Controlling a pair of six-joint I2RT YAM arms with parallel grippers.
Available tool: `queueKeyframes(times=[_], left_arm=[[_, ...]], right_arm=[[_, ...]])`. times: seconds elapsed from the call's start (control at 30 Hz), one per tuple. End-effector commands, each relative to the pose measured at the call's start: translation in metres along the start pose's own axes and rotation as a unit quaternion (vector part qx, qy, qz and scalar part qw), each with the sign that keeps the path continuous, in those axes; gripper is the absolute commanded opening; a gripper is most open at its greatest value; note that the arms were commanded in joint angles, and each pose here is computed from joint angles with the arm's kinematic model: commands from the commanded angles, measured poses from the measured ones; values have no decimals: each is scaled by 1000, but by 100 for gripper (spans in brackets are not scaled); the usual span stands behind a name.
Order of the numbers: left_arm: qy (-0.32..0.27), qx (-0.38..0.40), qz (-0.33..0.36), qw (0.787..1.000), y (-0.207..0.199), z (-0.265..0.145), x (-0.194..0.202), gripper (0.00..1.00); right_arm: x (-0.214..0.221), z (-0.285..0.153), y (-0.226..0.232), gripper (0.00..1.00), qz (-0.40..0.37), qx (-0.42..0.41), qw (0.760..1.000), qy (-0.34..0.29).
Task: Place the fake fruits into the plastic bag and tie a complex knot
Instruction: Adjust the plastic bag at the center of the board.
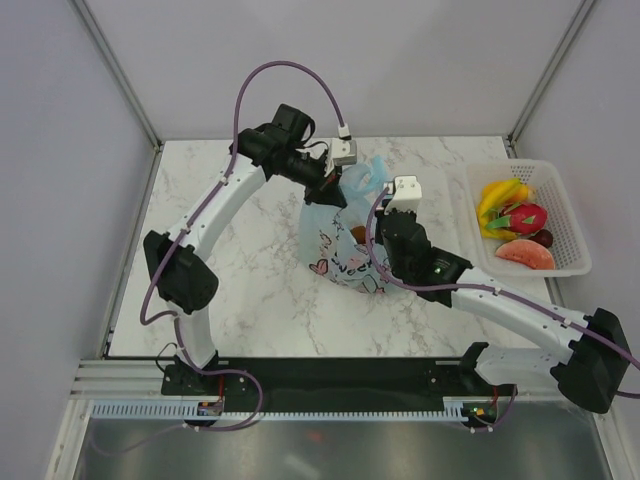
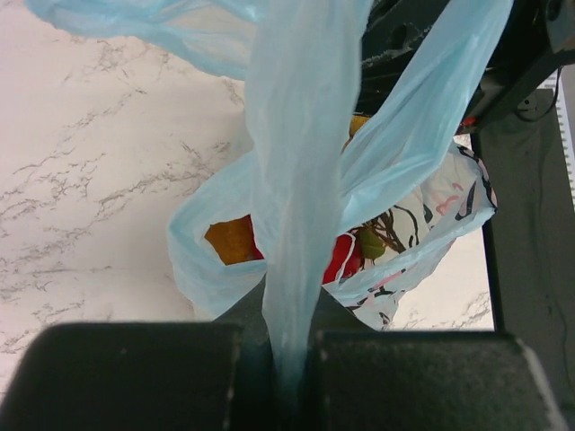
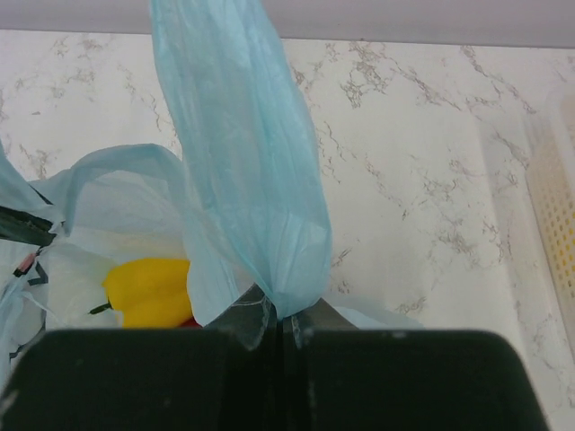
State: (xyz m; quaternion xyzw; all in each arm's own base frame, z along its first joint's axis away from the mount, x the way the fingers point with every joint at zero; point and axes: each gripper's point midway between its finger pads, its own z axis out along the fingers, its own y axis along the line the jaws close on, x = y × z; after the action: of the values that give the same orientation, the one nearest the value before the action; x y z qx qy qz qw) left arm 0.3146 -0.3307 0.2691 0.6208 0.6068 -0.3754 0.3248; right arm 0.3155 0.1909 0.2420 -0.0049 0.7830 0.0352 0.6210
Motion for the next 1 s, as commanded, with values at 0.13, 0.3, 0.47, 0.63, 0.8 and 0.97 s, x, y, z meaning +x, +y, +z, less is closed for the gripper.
queueKeyframes(times=[0.13, 0.3, 0.47, 0.63, 0.8, 0.97], left_arm=[[-28, 47, 56, 997, -18, -6, -2, 6], [-32, 62, 28, 997, -18, 2, 3, 7], [-27, 65, -20, 997, -12, 9, 5, 5], [-39, 73, -5, 997, -19, 5, -4, 4], [-25, 63, 7, 998, -24, 4, -2, 4], [-26, 70, 12, 997, -30, 6, -6, 4]], right_arm=[[-29, 3, 11, 0, -8, -21, 998, -51], [-28, -1, 28, 0, -25, -93, 994, -54], [-21, -1, 30, 0, -46, -107, 992, -50], [-26, 1, 35, 0, -48, -115, 991, -53], [-28, 3, 39, 0, -49, -119, 990, -54], [-24, 8, 41, 0, -55, -113, 991, -44]])
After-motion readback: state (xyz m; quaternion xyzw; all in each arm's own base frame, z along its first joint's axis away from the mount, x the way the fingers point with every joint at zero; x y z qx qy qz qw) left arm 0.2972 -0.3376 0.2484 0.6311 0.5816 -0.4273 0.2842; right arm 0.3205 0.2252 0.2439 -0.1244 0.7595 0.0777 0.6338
